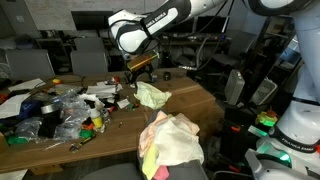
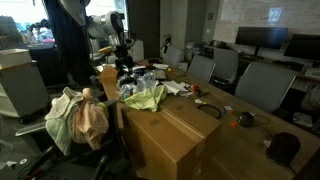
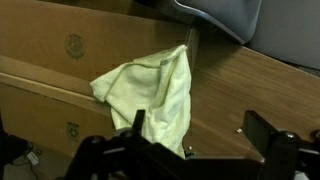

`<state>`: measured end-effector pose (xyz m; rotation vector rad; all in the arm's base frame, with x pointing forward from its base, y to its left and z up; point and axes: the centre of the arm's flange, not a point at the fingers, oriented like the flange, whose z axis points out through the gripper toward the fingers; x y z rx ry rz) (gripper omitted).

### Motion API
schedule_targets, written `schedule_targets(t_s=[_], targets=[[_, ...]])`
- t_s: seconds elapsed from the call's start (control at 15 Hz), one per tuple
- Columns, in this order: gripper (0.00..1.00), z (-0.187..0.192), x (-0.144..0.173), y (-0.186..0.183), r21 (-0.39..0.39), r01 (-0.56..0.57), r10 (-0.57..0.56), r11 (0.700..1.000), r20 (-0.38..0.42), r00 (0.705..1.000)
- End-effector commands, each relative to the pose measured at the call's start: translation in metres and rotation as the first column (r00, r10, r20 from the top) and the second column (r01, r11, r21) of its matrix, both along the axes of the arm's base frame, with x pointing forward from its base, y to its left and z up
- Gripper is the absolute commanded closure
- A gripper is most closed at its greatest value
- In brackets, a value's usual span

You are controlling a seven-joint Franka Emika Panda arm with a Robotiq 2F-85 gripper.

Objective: Pick up all the clothes from the table and put them on the chair.

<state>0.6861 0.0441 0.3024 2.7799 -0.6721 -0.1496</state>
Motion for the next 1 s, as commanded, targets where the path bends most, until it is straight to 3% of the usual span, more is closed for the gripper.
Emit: schedule_targets(t_s=[0.0, 0.4, 0.93], targets=[[0.00, -0.021, 0.014, -0.010, 0.007, -0.009, 0.009, 1.000, -0.077, 0.997], [0.00, -0.055, 0.017, -0.046, 0.010, 0.014, -0.013, 1.000, -0.162, 0.987], [0.00, -0.050, 0.052, -0.063, 0.094, 0.001, 0.008, 0.996, -0.102, 0.995]])
